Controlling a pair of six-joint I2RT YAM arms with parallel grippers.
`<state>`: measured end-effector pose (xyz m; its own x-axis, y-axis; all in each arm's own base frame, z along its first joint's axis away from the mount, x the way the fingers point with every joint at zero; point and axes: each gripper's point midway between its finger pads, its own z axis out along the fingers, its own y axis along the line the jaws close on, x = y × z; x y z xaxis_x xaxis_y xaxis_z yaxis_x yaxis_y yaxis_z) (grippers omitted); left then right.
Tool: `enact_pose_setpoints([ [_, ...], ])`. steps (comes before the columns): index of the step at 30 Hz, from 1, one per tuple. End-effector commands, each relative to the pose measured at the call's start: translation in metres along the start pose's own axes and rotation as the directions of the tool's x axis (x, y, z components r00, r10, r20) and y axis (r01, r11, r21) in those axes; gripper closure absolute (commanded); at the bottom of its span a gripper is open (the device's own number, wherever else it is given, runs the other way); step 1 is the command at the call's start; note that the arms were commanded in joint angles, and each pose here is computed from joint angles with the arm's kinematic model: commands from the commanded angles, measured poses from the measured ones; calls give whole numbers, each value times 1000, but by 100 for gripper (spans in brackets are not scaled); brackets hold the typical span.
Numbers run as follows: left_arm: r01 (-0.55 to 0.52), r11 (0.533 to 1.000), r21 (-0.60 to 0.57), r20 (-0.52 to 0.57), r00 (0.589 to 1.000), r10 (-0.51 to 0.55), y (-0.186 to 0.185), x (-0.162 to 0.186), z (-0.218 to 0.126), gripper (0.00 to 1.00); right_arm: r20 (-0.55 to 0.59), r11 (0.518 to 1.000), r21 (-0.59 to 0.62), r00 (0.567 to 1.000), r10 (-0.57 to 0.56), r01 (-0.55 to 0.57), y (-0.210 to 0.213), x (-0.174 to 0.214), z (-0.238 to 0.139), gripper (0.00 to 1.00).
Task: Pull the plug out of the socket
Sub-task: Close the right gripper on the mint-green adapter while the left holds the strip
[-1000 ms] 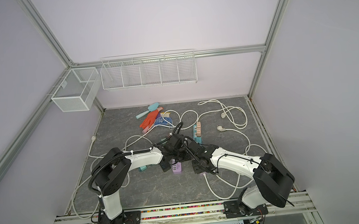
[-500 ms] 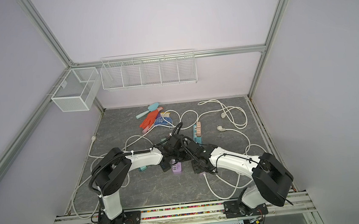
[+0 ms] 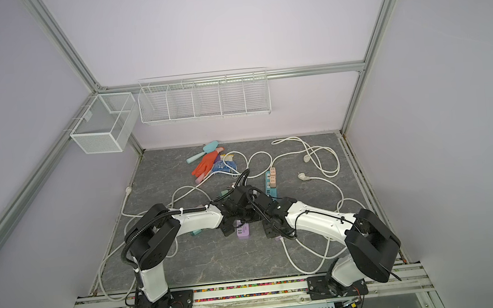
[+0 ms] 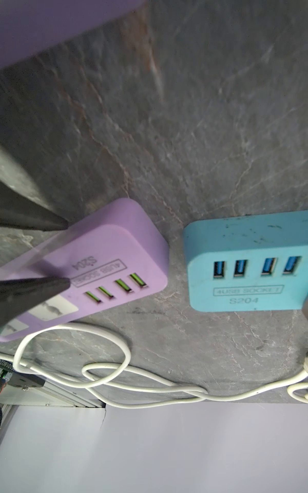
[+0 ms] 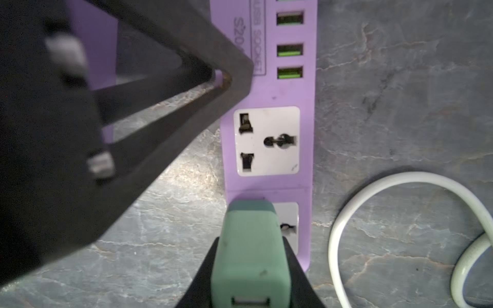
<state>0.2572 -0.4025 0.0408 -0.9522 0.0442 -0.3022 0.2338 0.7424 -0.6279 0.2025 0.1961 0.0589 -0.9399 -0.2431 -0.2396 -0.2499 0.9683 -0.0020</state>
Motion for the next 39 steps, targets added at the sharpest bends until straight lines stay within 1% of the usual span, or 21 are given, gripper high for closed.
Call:
enact_pose_setpoints([
  [1,21,957,-290,-153,986,-68,84,57,6,70,71,1000,-3,997,11,-10,-1,-13,-16,79],
  [3,20,955,-295,-152,986,-67,85,56,6,71,66,999,-51,998,10,-6,9,-12,-12,80],
  [6,18,952,-307,-155,985,-68,87,58,4,71,58,998,-55,998,10,-6,12,-13,-11,80],
  [8,18,949,-315,-153,986,-69,90,58,3,72,65,1000,-29,998,-7,9,8,-14,-13,80],
  [11,12,944,-331,-164,984,-70,94,62,2,73,83,998,58,996,-41,37,-8,-16,-17,79],
  [13,12,940,-341,-171,983,-74,98,66,1,73,89,995,87,995,-52,44,-14,-18,-22,79],
  [14,13,938,-348,-175,981,-78,101,69,1,73,84,996,71,995,-59,53,-11,-17,-22,79],
  [16,13,938,-345,-181,980,-80,103,72,2,74,71,998,1,995,-63,64,3,-14,-16,79],
  [19,8,935,-354,-187,979,-79,105,73,1,75,47,995,-90,998,-31,35,20,-10,-6,80],
  [20,6,935,-353,-184,980,-76,104,72,1,75,44,995,-98,999,-28,32,23,-10,-5,80],
  [22,10,934,-357,-179,981,-79,106,72,0,75,46,997,-65,998,-33,36,17,-11,-6,80],
  [25,6,934,-358,-190,979,-79,108,75,1,76,73,997,44,995,-68,65,-3,-16,-14,80],
  [27,8,930,-369,-199,976,-88,112,79,1,76,82,993,84,993,-87,80,-11,-18,-22,79],
  [29,15,928,-371,-198,976,-95,116,83,1,76,88,994,81,992,-85,78,-12,-18,-25,79],
  [32,15,929,-370,-202,975,-95,117,83,2,76,95,998,9,994,-61,61,0,-16,-22,79],
  [34,14,931,-366,-203,975,-94,115,83,3,76,80,998,-28,995,-50,53,8,-15,-17,80],
  [36,16,932,-362,-199,976,-94,114,82,3,76,74,998,-25,996,-52,54,8,-16,-17,81],
  [39,11,933,-361,-202,975,-90,113,81,3,77,94,997,31,993,-71,69,-4,-17,-21,81],
])
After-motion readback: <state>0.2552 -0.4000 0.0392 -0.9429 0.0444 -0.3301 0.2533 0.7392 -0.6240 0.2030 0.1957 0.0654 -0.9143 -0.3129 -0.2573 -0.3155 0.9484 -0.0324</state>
